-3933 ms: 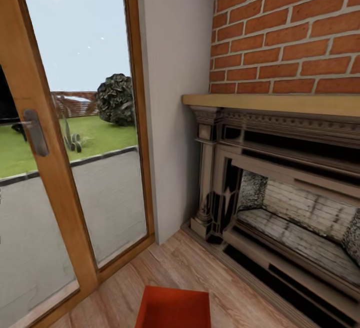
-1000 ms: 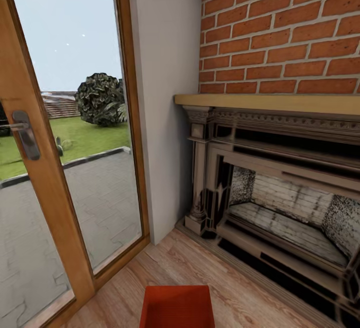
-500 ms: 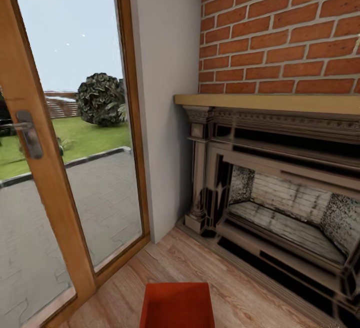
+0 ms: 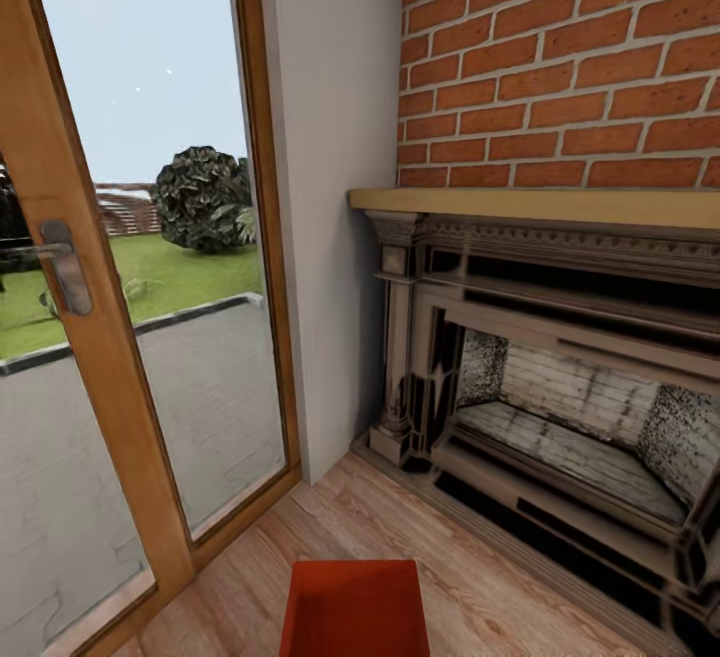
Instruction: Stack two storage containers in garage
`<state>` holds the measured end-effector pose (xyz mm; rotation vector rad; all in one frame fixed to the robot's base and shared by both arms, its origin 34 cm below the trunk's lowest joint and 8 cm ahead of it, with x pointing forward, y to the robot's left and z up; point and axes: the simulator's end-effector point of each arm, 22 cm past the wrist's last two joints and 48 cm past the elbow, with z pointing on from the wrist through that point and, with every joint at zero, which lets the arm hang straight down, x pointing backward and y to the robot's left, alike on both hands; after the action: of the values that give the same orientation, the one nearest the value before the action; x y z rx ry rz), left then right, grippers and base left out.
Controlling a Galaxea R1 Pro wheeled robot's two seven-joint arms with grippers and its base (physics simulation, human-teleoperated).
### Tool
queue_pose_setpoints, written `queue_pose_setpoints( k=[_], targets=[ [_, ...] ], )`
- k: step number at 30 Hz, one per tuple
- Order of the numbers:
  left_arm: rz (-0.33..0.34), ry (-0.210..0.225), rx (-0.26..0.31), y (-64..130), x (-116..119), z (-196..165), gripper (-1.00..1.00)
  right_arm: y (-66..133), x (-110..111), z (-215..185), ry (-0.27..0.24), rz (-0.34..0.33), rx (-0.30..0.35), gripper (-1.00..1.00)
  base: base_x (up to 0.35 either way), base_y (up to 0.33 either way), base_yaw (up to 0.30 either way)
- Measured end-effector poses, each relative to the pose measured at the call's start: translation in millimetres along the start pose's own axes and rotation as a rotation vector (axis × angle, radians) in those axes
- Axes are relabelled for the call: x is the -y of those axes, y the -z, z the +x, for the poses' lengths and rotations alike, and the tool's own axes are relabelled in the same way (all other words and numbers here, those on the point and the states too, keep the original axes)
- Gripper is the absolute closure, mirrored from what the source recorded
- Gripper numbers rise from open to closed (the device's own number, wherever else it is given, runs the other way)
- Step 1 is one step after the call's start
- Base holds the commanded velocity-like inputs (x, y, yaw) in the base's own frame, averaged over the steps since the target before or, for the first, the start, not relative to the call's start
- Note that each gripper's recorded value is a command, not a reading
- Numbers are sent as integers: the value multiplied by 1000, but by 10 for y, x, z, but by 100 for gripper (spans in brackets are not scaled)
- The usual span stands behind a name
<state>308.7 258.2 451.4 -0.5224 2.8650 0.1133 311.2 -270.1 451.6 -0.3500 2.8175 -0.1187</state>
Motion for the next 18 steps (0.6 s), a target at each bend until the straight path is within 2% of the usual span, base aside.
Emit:
queue_pose_setpoints(
  k=[18],
  targets=[
    [-10,-6,-22,-24,-44,83,-100,-12,-29,112,1,-7,-30,-100,0,0,0]
  ],
)
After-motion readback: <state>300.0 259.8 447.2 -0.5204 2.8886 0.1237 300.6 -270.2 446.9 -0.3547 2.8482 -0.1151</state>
